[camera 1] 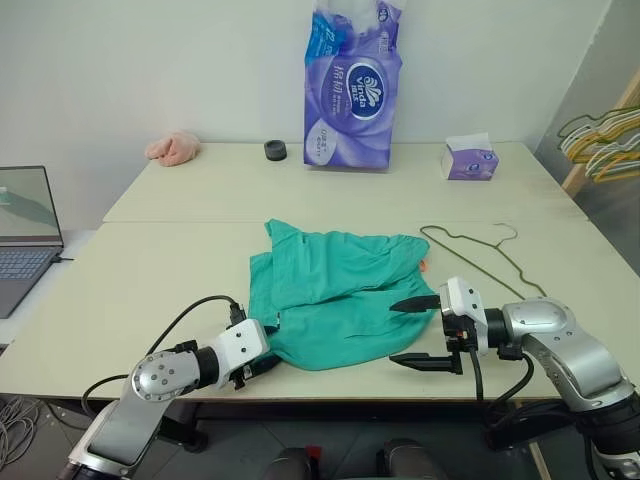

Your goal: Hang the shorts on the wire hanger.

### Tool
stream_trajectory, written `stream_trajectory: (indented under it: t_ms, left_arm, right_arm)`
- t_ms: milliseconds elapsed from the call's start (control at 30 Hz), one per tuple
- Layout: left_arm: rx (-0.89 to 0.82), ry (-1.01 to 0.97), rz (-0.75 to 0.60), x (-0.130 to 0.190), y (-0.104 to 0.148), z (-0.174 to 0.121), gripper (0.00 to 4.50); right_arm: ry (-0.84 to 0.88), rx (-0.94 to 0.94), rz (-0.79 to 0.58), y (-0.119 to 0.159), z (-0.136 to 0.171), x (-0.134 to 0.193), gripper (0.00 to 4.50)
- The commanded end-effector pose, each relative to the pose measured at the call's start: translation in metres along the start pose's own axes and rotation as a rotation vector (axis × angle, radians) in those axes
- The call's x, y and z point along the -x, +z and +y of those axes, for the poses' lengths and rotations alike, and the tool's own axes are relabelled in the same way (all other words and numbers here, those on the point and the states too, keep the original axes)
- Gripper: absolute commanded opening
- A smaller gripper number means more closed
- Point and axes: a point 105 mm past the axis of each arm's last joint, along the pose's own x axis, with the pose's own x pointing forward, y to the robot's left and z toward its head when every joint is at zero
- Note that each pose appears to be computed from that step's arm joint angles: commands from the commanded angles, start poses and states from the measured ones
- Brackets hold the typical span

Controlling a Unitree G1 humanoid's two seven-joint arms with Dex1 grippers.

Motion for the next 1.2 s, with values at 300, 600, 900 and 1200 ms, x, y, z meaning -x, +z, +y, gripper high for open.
stream_trajectory:
  t_ms: [300,600,900,1200]
  left_arm:
    - [-0.022,0.127,-0.11,0.011,0.028,0.036,0.01]
    - [0.004,0.206,-0.224,0.031,0.063,0.066,0.01]
    - [0.046,0.251,-0.239,0.039,0.065,0.083,0.0]
    - [0.001,0.466,-0.175,0.02,0.064,0.181,0.0]
  right_arm:
    - [-0.032,0.401,0.241,-0.023,-0.023,0.0,4.5]
    - [-0.085,0.635,0.355,-0.036,-0.059,-0.024,4.5]
    - [-0.267,0.629,0.335,-0.022,-0.1,-0.03,1.74]
    - [-0.595,0.725,0.28,0.08,-0.2,-0.01,0.02]
